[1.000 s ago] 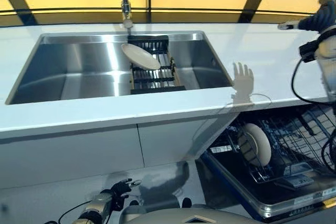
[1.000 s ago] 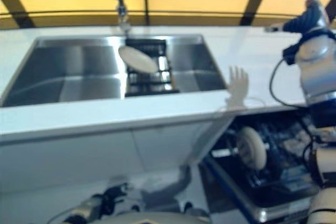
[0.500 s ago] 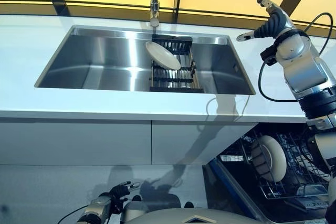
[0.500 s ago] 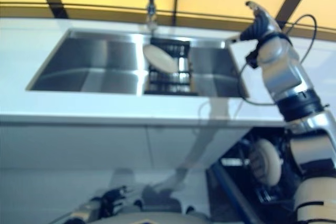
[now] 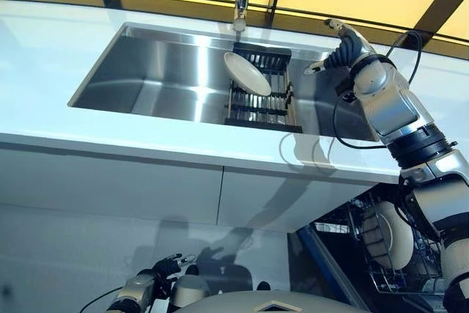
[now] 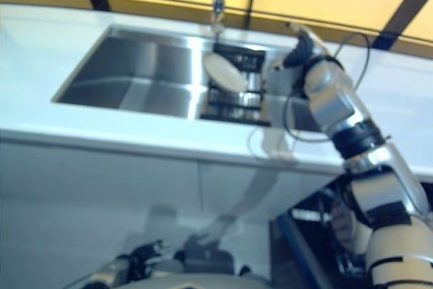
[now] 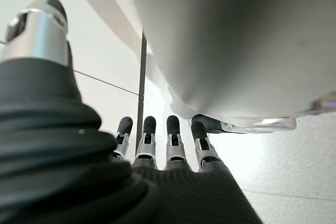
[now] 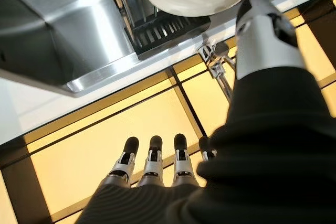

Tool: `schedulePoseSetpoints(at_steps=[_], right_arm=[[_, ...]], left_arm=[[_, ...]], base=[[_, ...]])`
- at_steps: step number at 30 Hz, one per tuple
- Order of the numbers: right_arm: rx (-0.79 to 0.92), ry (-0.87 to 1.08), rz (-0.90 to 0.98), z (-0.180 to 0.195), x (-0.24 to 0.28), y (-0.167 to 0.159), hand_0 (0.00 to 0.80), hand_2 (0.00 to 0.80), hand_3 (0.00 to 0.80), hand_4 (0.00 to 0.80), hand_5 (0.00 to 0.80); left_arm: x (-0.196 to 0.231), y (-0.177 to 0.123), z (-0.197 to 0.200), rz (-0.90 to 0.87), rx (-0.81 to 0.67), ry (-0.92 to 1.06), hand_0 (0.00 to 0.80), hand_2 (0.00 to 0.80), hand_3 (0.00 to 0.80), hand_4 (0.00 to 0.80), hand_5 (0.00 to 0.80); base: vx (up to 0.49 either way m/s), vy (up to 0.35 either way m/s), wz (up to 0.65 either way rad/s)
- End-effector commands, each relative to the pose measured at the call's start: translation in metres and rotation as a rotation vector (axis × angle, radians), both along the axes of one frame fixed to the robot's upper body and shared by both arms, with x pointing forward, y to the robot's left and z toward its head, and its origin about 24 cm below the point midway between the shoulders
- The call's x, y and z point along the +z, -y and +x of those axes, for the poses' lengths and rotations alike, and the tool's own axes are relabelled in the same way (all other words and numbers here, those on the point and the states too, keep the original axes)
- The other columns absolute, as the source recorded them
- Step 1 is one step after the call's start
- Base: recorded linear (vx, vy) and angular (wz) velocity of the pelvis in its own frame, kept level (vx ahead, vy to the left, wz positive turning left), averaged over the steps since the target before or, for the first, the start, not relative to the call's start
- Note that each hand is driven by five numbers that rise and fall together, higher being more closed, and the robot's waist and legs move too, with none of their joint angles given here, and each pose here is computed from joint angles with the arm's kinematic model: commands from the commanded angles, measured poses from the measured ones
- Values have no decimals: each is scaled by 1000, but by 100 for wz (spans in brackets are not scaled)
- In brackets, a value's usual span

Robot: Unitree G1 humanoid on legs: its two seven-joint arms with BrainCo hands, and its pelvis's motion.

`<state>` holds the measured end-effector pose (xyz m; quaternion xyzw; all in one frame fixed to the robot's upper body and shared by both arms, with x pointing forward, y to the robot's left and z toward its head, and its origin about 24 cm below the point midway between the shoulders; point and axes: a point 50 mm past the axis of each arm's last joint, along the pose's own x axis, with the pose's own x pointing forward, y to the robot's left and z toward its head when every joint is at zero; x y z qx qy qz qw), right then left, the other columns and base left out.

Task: Take plates into dishwasher

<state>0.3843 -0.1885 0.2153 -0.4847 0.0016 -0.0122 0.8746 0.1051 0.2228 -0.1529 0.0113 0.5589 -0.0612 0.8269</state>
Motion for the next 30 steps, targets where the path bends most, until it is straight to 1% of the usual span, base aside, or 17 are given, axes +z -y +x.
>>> schedulePoseSetpoints(at_steps=[1, 10, 20, 30], right_arm=[[-6, 83, -102, 3, 27, -5, 0, 0, 0, 0, 0], [25, 28, -79, 3, 8, -20, 0, 0, 0, 0, 0], [18, -28, -82, 6, -5, -28, 0, 0, 0, 0, 0], [28, -64, -111, 8, -9, -37, 0, 0, 0, 0, 0]], left_arm=[[6, -2, 18, 17, -45, 46, 0, 0, 0, 0, 0], [5, 1, 17, 6, -40, 44, 0, 0, 0, 0, 0], [5, 1, 17, 9, -46, 46, 0, 0, 0, 0, 0], [5, 3, 18, 6, -52, 48, 0, 0, 0, 0, 0]], base=[[0, 0, 0], [0, 0, 0], [0, 0, 0], [1, 13, 5]])
